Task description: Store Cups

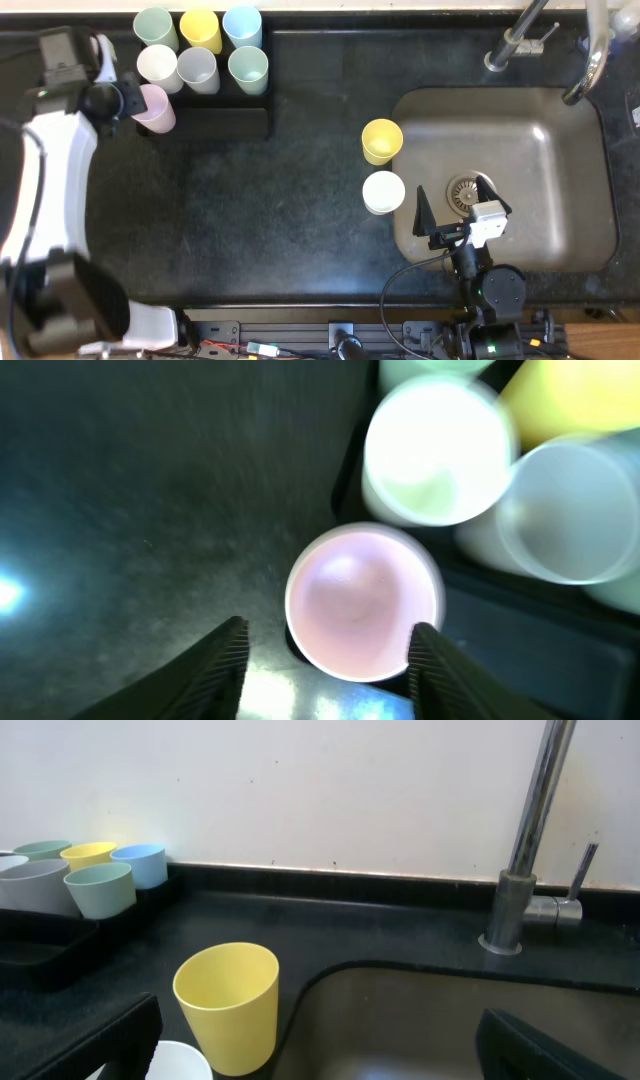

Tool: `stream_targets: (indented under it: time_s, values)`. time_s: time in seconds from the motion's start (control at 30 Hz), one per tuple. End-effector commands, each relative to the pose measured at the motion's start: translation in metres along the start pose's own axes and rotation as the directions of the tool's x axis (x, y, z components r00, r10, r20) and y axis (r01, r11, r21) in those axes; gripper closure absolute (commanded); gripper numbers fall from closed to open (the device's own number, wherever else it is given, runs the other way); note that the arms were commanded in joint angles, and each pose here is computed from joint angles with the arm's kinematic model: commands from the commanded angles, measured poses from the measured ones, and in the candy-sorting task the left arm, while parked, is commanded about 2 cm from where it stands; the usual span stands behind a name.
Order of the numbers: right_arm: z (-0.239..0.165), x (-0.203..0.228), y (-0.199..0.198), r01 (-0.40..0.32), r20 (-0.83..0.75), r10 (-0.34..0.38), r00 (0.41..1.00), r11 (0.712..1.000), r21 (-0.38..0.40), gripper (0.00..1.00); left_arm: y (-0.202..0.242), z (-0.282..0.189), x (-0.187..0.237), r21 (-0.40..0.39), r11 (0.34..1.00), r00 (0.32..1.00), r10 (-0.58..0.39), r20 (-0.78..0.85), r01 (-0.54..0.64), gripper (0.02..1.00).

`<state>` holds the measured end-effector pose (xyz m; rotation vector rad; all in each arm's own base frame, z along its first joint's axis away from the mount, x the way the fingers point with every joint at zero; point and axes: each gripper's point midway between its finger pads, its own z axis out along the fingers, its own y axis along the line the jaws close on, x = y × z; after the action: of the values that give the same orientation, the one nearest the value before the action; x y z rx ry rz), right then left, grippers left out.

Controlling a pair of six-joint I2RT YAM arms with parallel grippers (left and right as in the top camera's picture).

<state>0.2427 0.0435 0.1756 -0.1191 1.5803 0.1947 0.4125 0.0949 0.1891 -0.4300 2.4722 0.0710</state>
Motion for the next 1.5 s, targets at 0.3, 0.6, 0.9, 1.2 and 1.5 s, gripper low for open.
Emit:
stream_targets:
  time_s: [0.3, 0.6, 0.9, 1.2, 1.5]
  values:
    - [0.0, 0.003, -0.001, -0.007, 0.003, 0.007, 1.0, 1.0, 0.002, 0.003, -0.137, -0.135, 0.021, 0.266, 0.959, 0.983, 0.049, 0.175, -0.095, 0.321]
    - [0.0, 0.003, -0.001, -0.007, 0.003, 0.007, 1.0, 1.0, 0.003, 0.003, -0.254, -0.149, 0.076, 0.373, 0.903, 0.977, 0.197, 0.081, -0.213, 0.301]
    - [0.0, 0.003, -0.001, -0.007, 0.003, 0.007, 1.0, 1.0, 0.003, 0.007, -0.33, -0.129, 0.13, 0.354, 0.875, 0.922, 0.379, -0.078, -0.33, 0.299]
    - [0.0, 0.003, -0.001, -0.007, 0.002, 0.007, 1.0, 1.0, 0.002, 0.005, -0.371, -0.093, 0.193, 0.374, 0.858, 0.863, 0.453, -0.225, -0.353, 0.299]
    - [0.0, 0.003, -0.001, -0.007, 0.002, 0.007, 1.0, 1.0, 0.002, 0.003, -0.392, -0.049, 0.212, 0.366, 0.859, 0.854, 0.46, -0.242, -0.359, 0.325]
